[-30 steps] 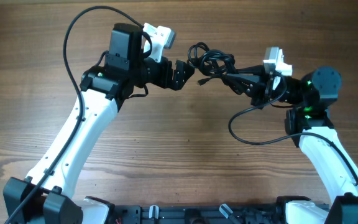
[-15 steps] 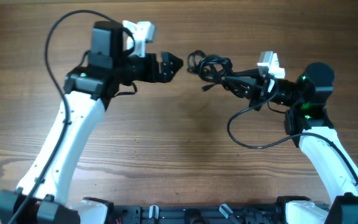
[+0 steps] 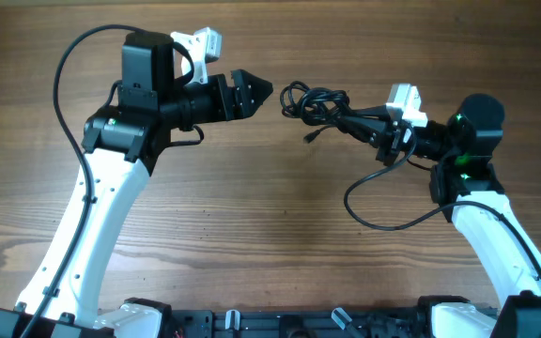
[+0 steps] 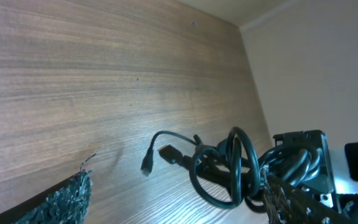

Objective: Untangle cables

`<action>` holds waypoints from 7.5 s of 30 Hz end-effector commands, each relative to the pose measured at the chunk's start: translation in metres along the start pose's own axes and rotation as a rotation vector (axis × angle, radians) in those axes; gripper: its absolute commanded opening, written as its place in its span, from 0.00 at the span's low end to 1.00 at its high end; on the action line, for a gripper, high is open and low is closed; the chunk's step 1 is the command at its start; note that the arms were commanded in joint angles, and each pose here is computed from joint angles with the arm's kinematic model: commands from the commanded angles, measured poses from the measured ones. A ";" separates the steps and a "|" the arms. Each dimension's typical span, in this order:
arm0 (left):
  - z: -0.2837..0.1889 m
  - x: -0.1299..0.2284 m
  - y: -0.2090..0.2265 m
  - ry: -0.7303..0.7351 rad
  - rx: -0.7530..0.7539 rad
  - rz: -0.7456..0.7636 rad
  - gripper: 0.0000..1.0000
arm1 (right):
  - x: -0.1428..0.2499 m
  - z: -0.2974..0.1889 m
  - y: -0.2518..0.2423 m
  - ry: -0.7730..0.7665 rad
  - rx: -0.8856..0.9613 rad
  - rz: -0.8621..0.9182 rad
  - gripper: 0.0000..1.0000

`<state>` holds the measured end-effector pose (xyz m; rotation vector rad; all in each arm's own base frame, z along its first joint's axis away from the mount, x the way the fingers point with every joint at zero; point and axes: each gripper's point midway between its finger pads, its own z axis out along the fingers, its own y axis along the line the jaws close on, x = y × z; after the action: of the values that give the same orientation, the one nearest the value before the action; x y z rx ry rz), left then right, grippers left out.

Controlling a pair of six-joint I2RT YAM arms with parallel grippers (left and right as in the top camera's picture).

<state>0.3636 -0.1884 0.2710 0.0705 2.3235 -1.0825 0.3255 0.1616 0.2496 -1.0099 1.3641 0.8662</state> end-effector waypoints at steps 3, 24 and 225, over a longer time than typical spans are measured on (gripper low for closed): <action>0.004 0.008 -0.024 0.029 0.053 -0.015 0.95 | -0.006 -0.001 0.005 -0.014 -0.034 -0.054 0.04; 0.022 0.029 -0.048 0.062 0.049 0.056 0.77 | -0.004 -0.001 0.013 -0.016 -0.080 -0.069 0.04; -0.006 0.068 0.079 0.108 -0.637 -0.145 1.00 | -0.056 -0.005 0.007 -0.117 -0.094 0.623 0.04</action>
<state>0.3257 -0.1336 0.1810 -0.3341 2.6856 -0.2866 0.3109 0.1659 0.2993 -0.6135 1.5749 1.4371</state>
